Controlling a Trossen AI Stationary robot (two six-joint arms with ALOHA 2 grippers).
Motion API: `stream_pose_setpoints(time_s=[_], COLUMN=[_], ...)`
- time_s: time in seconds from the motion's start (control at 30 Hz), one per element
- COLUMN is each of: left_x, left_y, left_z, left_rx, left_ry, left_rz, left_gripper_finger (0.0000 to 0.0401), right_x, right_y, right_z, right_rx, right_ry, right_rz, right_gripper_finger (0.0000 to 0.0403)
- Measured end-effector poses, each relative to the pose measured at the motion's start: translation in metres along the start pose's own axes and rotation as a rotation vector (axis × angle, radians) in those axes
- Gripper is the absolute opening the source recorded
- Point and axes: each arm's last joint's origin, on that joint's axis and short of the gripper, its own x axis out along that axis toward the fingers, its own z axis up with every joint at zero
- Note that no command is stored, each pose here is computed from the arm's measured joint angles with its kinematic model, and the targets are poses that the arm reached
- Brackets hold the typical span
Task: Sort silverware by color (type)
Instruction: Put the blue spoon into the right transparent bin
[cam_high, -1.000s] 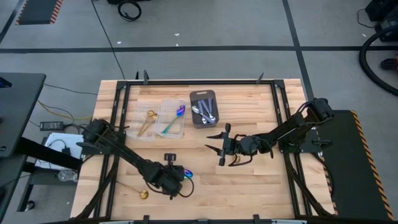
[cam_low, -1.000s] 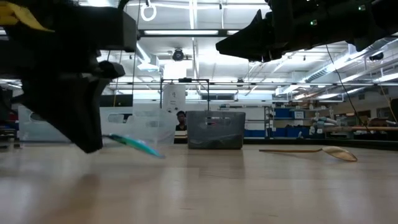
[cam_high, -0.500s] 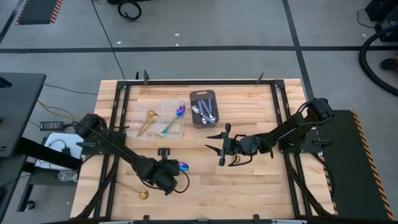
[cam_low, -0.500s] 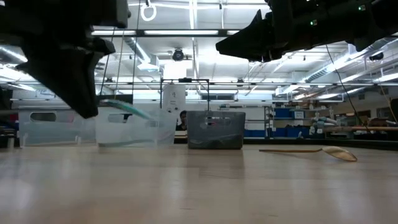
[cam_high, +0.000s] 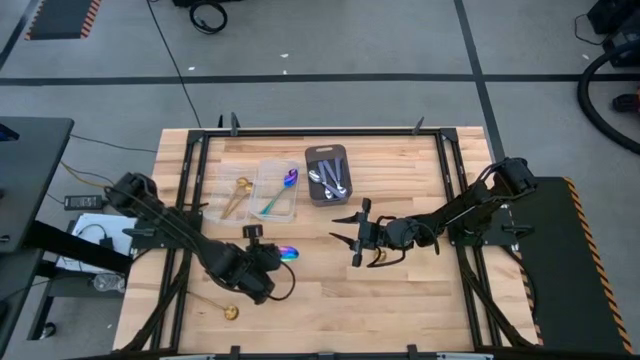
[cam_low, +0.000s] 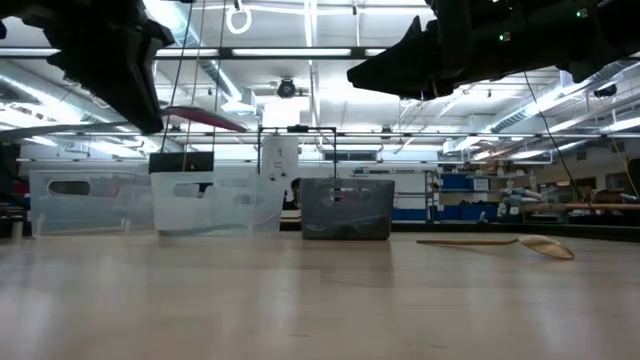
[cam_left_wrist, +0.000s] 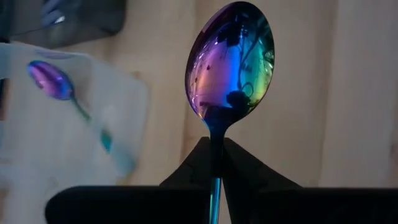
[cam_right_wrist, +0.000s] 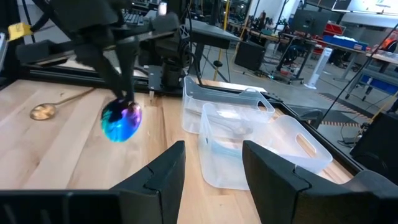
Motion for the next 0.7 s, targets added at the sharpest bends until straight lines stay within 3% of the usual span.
stream_pose_setpoints(time_s=[0.17,0.37,0.7], left_x=[-0.008,-0.011,0.021], left_y=[0.013,0.032,0.076], left_z=[-0.005,-0.003,0.003], left_rx=[0.0,-0.082,-0.152], left_ry=[0.013,-0.019,0.063], left_rz=[0.075,0.182,0.351], left_gripper_finger=[0.0026,0.0026,0.0027], right_x=[0.0,0.0,0.0], right_y=[0.0,0.0,0.0], right_z=[0.0,0.0,0.001], right_rx=[0.002,0.004,0.012], right_ry=[0.0,-0.003,-0.011], right_rz=[0.002,0.002,0.012], right_gripper_finger=[0.0171,0.0171,0.0171])
